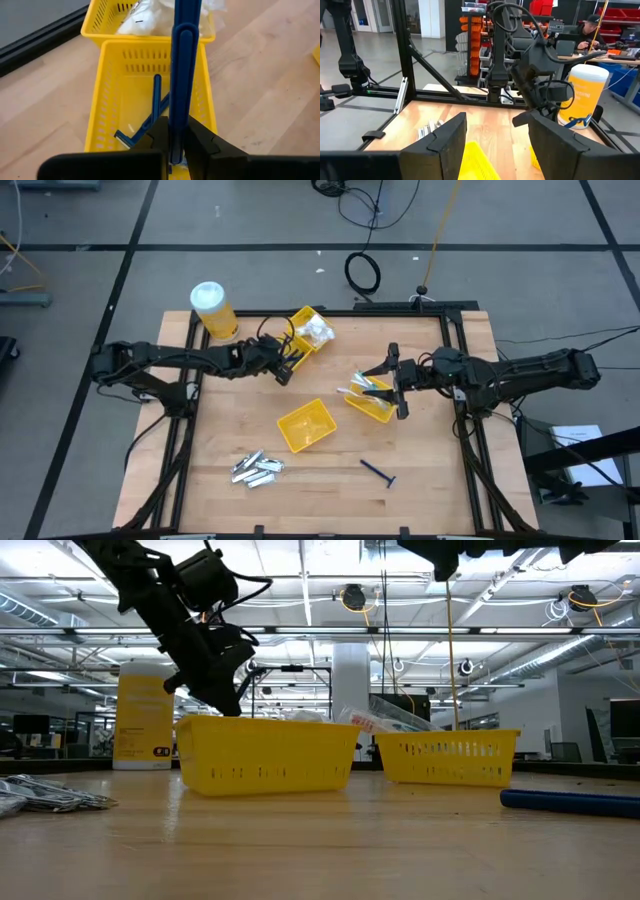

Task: Pick & Place Travel size toiletries
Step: Put the blue razor into the bottom left yellow basket, then adjust the bottom right yellow basket

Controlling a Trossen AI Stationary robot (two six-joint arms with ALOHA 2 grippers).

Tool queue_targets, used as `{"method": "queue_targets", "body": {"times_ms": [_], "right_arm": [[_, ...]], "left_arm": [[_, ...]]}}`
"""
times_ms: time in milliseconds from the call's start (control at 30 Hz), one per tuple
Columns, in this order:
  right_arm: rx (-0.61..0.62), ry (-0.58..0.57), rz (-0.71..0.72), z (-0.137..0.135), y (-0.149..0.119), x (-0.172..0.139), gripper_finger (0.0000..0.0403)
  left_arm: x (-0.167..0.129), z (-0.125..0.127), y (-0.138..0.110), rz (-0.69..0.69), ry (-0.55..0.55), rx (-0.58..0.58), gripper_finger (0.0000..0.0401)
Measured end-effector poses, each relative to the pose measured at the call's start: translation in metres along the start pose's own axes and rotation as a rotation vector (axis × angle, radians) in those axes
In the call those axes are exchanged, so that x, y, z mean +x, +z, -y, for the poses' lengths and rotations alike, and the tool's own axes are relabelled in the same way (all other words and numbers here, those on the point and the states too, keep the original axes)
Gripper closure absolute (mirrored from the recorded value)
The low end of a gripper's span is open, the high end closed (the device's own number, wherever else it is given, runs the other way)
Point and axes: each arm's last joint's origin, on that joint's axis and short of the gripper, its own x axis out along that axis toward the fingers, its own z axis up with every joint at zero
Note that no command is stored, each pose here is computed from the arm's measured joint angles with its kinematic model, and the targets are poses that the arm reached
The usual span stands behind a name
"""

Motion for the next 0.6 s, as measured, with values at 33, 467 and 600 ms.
{"method": "queue_targets", "body": {"times_ms": [33, 467, 600], "right_arm": [[0.0, 0.0, -0.001, 0.0, 0.0, 0.0, 0.0202], [-0.004, -0.003, -0.01, 0.0, -0.001, 0.0, 0.0202], [-0.025, -0.195, -0.152, 0.005, -0.012, -0.005, 0.0203]], "left_arm": [[0.0, 0.0, 0.0, -0.001, -0.001, -0.001, 0.0371], [0.0, 0.0, -0.001, -0.013, -0.02, 0.022, 0.0236], [-0.001, 0.002, 0.001, -0.001, -0.031, 0.05, 0.0203]]}}
